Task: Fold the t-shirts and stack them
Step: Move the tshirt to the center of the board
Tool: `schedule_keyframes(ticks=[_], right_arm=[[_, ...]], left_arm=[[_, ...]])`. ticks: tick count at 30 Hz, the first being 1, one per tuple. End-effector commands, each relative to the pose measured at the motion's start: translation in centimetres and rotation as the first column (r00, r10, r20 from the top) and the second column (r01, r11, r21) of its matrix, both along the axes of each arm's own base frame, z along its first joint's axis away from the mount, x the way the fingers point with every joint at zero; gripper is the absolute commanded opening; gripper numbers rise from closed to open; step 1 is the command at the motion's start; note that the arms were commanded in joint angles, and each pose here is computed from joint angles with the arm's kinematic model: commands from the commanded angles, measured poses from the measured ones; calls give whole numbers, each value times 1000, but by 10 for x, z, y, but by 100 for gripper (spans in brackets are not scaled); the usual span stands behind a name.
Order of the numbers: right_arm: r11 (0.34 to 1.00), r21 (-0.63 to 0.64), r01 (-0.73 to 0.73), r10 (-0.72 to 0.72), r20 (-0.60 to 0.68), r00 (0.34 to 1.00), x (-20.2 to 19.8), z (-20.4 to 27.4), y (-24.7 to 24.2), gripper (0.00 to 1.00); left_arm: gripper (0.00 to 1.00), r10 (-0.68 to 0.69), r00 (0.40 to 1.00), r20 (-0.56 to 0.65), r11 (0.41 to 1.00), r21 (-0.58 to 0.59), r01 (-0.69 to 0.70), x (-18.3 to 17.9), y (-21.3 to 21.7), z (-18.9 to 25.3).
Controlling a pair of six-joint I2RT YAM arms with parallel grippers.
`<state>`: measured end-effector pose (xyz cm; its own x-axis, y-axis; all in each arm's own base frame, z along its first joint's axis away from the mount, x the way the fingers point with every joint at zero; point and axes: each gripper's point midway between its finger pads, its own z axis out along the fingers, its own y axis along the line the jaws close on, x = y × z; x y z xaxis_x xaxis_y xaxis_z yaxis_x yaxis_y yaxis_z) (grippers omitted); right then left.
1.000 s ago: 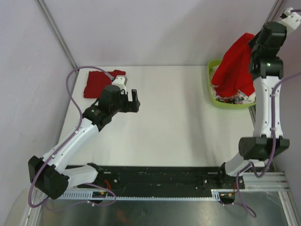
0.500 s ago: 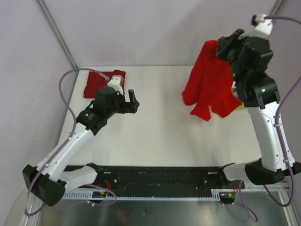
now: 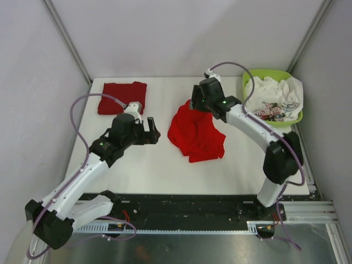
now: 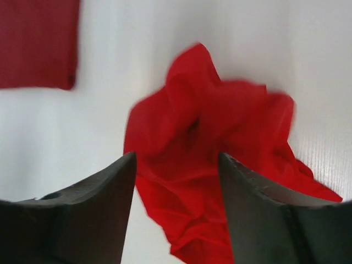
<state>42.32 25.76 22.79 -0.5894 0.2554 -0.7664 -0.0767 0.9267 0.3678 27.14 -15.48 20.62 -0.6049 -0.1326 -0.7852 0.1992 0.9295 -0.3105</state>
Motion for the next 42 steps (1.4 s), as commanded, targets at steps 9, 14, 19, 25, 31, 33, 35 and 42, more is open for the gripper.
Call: schedule_keyframes(ticks=[9, 14, 19, 25, 31, 33, 35, 42], right_arm=[[998, 22, 57, -58, 30, 998, -29, 44, -51, 92], [993, 12, 120, -120, 4, 993, -71, 38, -82, 92], [988, 53, 145, -144, -23, 989, -109, 13, -96, 86], [992, 37, 119, -116, -88, 989, -131, -43, -94, 72], [996, -34, 84, -89, -150, 985, -133, -90, -86, 60], [996, -55, 68, -76, -160, 984, -130, -102, -81, 58], [996, -66, 53, -63, -168, 984, -124, -113, -75, 57], [998, -56, 10, -21, -197, 980, -105, -145, -52, 58]], left_arm=[[97, -104, 985, -136, 993, -71, 95, -19, -27, -48], [95, -178, 974, -143, 983, -73, 169, -27, -55, -55], [89, -224, 957, -186, 974, -73, 214, -37, -88, -71], [79, -224, 939, -260, 971, -146, 191, -51, -133, -94], [73, -188, 936, -298, 969, -213, 127, -58, -170, -115], [73, -162, 940, -301, 972, -212, 99, -56, -177, -121], [71, -122, 946, -302, 976, -208, 60, -52, -180, -128], [66, -55, 958, -280, 966, -259, -20, -37, -190, -141]])
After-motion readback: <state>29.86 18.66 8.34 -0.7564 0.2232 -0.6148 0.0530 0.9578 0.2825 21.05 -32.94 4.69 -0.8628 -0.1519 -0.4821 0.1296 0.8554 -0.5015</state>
